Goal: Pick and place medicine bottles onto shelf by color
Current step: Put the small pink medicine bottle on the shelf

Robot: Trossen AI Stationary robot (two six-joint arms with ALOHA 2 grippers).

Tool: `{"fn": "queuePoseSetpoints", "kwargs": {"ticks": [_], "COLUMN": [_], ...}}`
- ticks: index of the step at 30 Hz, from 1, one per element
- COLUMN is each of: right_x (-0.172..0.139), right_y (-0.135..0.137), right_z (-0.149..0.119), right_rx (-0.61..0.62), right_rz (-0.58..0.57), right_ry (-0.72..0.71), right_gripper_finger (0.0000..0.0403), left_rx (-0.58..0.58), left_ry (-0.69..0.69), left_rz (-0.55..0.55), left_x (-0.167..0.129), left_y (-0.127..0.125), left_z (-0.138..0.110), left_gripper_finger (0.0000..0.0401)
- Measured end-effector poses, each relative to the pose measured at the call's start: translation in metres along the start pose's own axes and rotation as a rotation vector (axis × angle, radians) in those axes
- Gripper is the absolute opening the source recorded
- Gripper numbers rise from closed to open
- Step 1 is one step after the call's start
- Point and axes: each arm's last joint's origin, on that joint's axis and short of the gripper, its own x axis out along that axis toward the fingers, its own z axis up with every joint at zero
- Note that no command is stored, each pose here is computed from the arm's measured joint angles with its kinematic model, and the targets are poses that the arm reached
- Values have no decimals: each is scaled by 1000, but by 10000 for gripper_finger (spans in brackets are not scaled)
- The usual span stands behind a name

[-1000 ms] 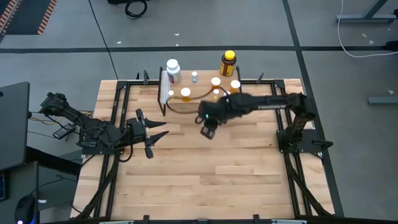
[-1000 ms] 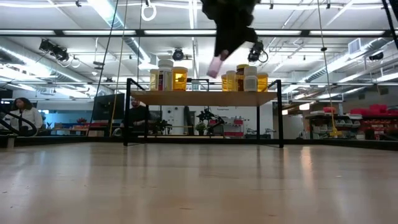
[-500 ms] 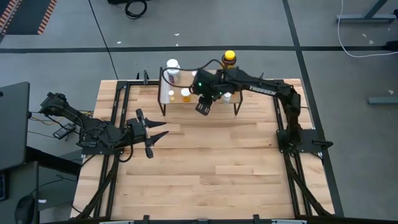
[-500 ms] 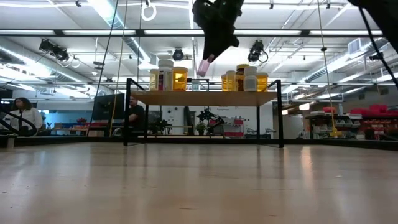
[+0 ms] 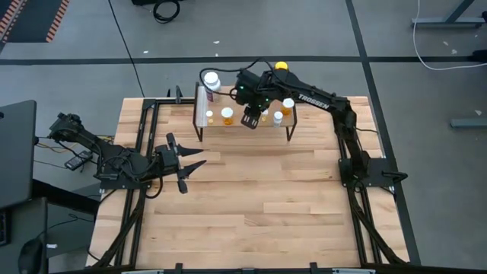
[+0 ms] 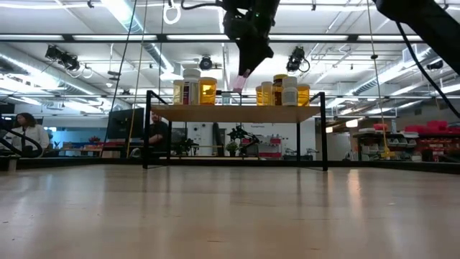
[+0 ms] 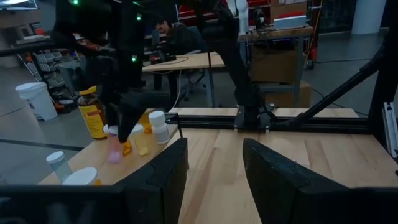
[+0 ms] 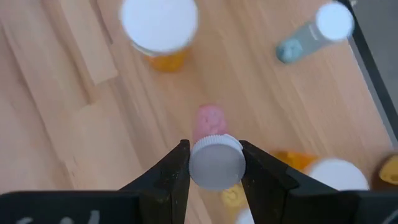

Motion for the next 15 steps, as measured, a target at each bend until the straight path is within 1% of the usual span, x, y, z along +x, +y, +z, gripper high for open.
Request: {"fn": "queuePoseSetpoints", "kwargs": {"ticks": [6, 15], "right_x": [2, 2], "right_y": [-6, -3], "right_z": [2, 1], "right_rx": [5, -4], "right_rz": [-6, 6], "right_ry": [-14, -9], "right_gripper_finger": [135, 135], "left_rx": [-4, -36], "left_ry": [0, 2], "left_rz": [0, -1], "left_x": [0, 0], "left_y": [0, 0], "left_z": [0, 0], "left_gripper_finger": [162, 162]}}
